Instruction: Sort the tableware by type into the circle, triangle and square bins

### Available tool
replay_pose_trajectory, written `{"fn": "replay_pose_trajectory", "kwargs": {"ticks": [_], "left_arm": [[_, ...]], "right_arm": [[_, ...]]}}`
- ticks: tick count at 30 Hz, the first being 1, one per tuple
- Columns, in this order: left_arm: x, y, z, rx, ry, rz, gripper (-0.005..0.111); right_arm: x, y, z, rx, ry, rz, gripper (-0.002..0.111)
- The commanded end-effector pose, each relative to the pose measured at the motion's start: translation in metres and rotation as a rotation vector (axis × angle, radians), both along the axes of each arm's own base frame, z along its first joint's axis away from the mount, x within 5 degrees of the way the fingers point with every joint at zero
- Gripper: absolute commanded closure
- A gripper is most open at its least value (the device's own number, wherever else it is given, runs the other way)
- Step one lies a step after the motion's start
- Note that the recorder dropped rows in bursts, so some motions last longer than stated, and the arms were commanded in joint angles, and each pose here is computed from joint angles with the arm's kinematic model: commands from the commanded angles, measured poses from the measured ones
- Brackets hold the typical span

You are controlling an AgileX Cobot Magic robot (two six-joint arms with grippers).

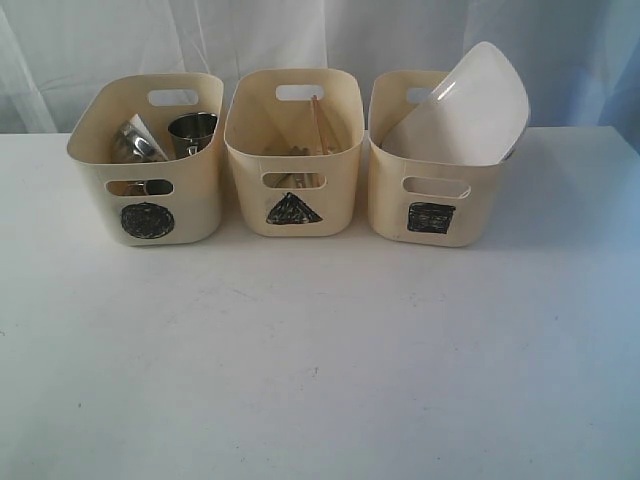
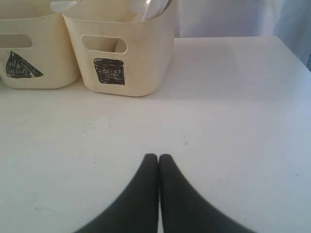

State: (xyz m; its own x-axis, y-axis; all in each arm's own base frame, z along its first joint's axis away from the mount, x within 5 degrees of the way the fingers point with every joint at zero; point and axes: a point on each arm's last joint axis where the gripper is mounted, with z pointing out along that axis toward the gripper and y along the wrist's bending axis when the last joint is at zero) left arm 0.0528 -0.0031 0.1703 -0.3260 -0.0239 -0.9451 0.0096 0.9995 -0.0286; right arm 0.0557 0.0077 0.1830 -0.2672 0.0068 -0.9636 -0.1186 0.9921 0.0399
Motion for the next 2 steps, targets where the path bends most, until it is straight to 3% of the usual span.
{"fn": "replay_pose_trajectory", "kwargs": {"ticks": [1, 2], "left_arm": [[-0.0001, 0.0002, -0.0011, -0.005, -0.003, 0.006, 0.107], [-0.0001, 0.0002, -0.0011, -0.005, -0.003, 0.006, 0.107]], "right_arm": [[-0.0002, -0.0002, 0.0001, -0.009, -0.012, 0.002, 0.108], [-0.0002, -0.0002, 0.0001, -0.009, -0.012, 0.002, 0.108]]}}
